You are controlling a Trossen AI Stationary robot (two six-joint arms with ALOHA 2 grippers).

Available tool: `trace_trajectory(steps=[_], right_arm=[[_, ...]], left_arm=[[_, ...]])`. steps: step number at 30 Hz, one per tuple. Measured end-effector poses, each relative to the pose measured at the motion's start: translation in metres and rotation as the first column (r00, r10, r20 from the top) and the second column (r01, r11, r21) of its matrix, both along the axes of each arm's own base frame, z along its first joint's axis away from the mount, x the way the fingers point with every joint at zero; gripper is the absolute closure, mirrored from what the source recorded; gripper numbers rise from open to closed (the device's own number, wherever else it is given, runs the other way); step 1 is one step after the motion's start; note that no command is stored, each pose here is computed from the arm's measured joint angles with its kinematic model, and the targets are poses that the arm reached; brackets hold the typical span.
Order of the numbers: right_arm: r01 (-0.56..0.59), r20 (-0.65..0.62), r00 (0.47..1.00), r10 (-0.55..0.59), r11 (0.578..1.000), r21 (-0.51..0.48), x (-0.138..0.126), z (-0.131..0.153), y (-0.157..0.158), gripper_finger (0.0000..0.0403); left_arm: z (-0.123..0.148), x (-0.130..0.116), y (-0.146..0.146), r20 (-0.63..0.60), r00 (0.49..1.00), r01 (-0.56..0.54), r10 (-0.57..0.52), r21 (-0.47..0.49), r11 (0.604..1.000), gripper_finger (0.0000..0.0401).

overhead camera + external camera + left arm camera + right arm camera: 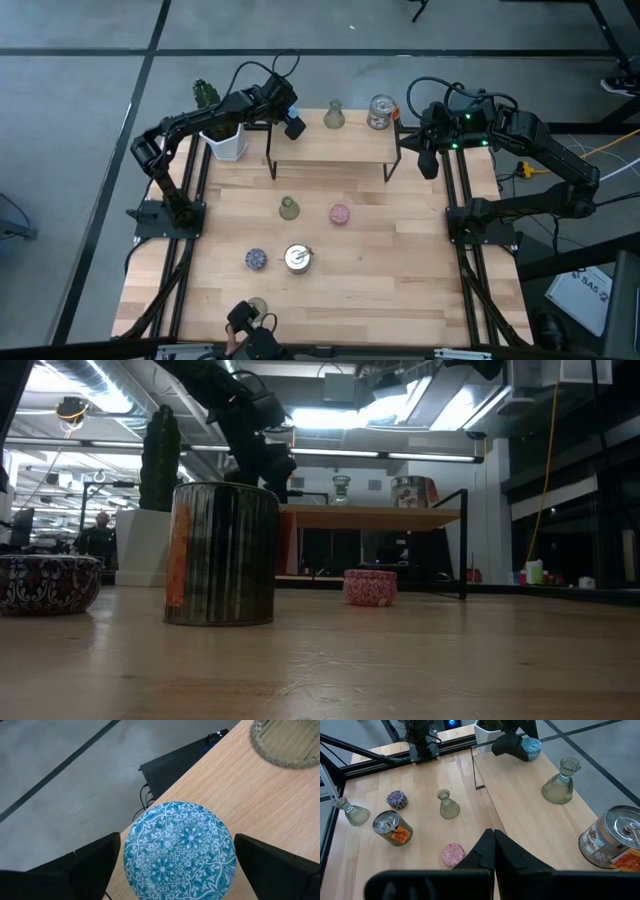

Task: Pick & Place candle stick holders
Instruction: Put the blue scented candle on the shelf, then put the top green glass candle holder aligned with the green glass candle holder on the shelf

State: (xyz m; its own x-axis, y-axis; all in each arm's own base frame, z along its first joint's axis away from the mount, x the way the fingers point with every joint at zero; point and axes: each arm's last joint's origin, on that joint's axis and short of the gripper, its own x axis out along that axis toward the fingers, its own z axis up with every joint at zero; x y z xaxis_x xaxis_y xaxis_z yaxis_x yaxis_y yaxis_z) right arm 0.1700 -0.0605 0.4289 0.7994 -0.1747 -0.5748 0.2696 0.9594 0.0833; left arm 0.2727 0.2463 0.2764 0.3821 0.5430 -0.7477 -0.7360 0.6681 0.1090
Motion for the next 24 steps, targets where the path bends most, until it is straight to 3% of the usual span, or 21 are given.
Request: trace_trajectory(steps=[13, 24], right_arm=[[-0.022, 0.005, 1.0, 0.022, 1.0, 0.015, 0.0, 0.0, 0.001, 0.0402], [-0.029, 0.003, 1.0, 0.029, 1.0, 0.004, 0.0, 0.0, 0.001, 0.0402]], left_arm=[[0.003, 0.0, -0.001, 0.019, 1.0, 0.015, -0.014, -0.006, 1.0, 0.0005], [0.032, -0.013, -0.014, 0.069, 0.997, 0.022, -0.025, 0.048, 0.999, 0.0005]])
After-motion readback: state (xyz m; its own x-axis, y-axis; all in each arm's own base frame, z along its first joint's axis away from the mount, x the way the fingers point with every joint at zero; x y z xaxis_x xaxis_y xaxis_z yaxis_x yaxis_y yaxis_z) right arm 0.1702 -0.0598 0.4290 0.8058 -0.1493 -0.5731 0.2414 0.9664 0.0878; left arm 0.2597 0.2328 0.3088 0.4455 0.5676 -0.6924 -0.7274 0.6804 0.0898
